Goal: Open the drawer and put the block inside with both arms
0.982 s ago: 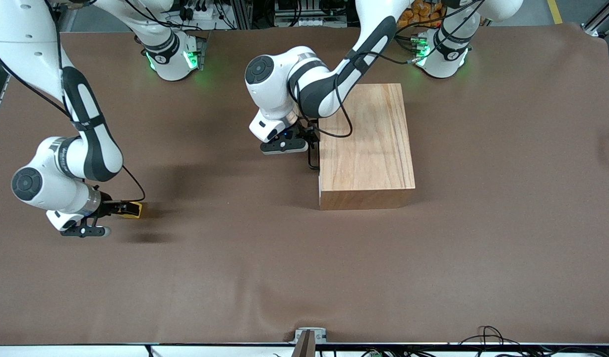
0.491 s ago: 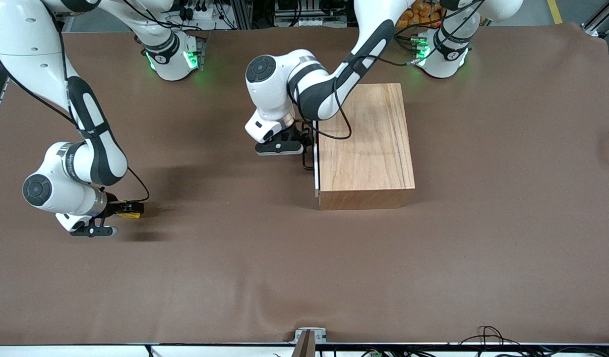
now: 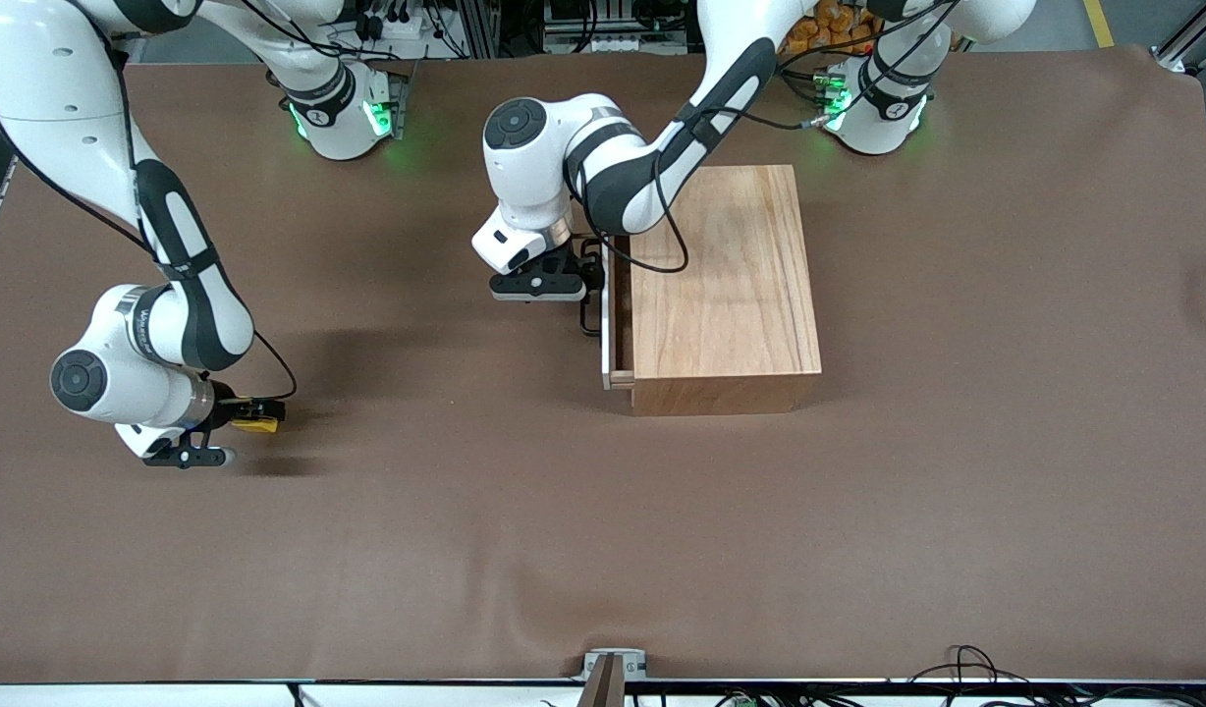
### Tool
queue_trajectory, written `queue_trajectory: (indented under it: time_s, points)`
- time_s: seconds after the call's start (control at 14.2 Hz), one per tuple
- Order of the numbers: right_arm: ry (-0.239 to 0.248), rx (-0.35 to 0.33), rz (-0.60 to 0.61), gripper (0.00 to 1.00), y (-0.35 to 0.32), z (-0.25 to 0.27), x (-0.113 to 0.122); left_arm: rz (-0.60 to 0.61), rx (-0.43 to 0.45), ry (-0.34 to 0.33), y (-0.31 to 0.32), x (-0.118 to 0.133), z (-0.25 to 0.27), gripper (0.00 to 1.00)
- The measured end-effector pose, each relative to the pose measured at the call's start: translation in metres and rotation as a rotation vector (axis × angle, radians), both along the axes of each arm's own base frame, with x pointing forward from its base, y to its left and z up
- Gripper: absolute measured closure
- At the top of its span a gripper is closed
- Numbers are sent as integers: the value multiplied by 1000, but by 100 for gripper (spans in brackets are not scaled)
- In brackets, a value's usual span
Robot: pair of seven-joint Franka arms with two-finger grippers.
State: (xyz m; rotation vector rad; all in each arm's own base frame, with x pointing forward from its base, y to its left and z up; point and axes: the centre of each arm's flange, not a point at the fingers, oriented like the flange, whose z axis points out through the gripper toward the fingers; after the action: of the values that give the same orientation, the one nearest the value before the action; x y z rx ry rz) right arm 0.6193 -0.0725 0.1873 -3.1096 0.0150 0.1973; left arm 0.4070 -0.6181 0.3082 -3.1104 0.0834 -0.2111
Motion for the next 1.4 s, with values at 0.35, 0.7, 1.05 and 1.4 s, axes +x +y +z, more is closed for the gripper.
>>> queue_trajectory:
  time_s: [0.35, 0.7, 1.05, 1.4]
  points:
    - [-27, -2, 1, 44, 0, 10, 8, -20, -39, -14, -10, -7, 0, 0]
    - [-77, -2, 6, 44, -1, 99, 34, -31, -92, -33, -21, -10, 11, 0]
    - [-45, 14, 7, 44, -11, 229, 29, -53, -152, -55, -34, -18, 15, 0]
    - [-1, 141, -19, 44, -1, 256, 19, -58, -128, -41, -36, -24, 15, 0]
